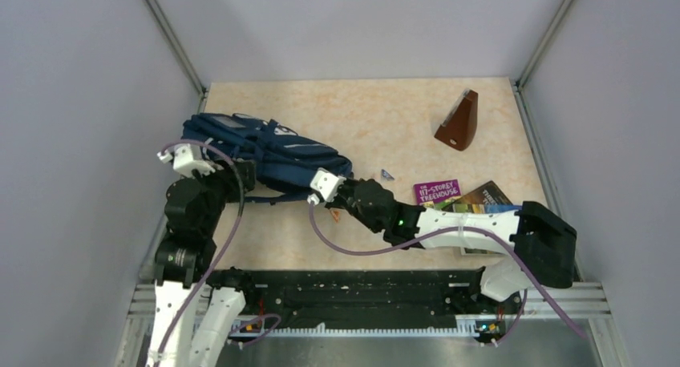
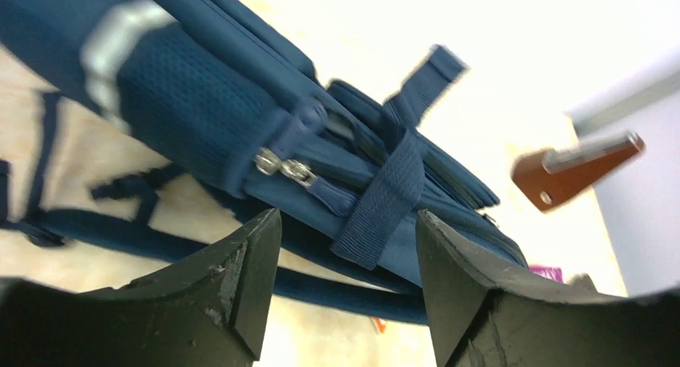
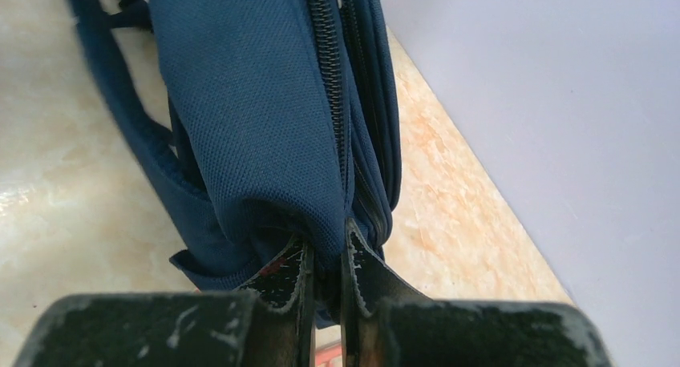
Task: Pack the student bag
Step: Place the student bag at the center of the board.
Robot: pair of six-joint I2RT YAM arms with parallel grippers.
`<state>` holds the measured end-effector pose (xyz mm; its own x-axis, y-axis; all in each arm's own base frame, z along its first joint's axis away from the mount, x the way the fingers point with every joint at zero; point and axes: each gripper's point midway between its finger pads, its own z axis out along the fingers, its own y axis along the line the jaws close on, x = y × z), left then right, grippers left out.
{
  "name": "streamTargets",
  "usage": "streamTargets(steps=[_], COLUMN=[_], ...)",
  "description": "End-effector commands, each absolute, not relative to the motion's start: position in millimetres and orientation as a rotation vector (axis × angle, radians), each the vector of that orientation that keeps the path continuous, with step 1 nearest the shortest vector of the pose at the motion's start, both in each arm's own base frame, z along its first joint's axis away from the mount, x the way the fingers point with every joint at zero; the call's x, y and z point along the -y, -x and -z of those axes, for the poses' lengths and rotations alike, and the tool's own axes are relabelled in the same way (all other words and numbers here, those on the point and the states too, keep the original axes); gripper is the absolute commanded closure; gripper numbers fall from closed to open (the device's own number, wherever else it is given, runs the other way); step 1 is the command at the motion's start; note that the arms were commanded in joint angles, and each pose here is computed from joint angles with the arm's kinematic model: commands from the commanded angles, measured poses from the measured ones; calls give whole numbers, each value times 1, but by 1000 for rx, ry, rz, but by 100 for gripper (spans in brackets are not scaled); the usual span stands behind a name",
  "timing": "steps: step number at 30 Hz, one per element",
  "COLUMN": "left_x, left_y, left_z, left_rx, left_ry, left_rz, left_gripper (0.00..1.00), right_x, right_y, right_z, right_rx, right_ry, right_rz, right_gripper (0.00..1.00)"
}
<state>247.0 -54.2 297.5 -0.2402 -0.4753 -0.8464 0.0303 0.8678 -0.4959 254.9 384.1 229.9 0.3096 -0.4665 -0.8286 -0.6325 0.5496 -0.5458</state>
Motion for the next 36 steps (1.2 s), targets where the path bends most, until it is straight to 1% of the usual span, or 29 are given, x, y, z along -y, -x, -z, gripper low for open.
streamTargets(steps=[1, 6, 8, 9, 10, 14, 16, 17, 21, 27, 31, 36], left_x=[3, 0, 3, 7, 12, 33, 39, 47, 55, 57, 60, 55], left_y=[-222, -204, -206, -209, -212, -232, -238, -240, -248, -257, -263, -271], left_z=[-323, -345, -343, -339, -334, -306, -299, -296, -285, -265, -246, -236], left_rx=[-1638, -1594, -1640, -1678, -1717, -1828, -1838, -1847, -1890, -1950, -2012, -2047], left_ry=[466, 430, 417, 403, 389, 333, 312, 284, 258, 237, 228, 213], left_rz=[237, 224, 228, 237, 247, 330, 358, 396, 427, 418, 415, 361], left_gripper=[32, 26, 25, 25, 25, 24, 24, 23, 22, 21, 20, 20], right_x=[-373, -366, -362, -361, -358, -346, -338, -332, -313, -299, -299, -307], right_y=[-272, -281, -287, -289, -291, -288, -288, -289, -281, -257, -247, -238], right_z=[-260, -251, -246, -246, -247, -249, -245, -244, -236, -229, -224, -198], right_rx=[-1262, -1227, -1255, -1269, -1274, -1269, -1289, -1305, -1392, -1516, -1702, -1849], right_ry=[901, 887, 893, 889, 880, 841, 820, 803, 738, 565, 352, 150], right_rz=[-99, -6, 61, 84, 98, 96, 95, 97, 50, -225, -404, -568], right_gripper=[100, 100, 100, 97, 91, 46, 36, 33, 27, 19, 18, 18])
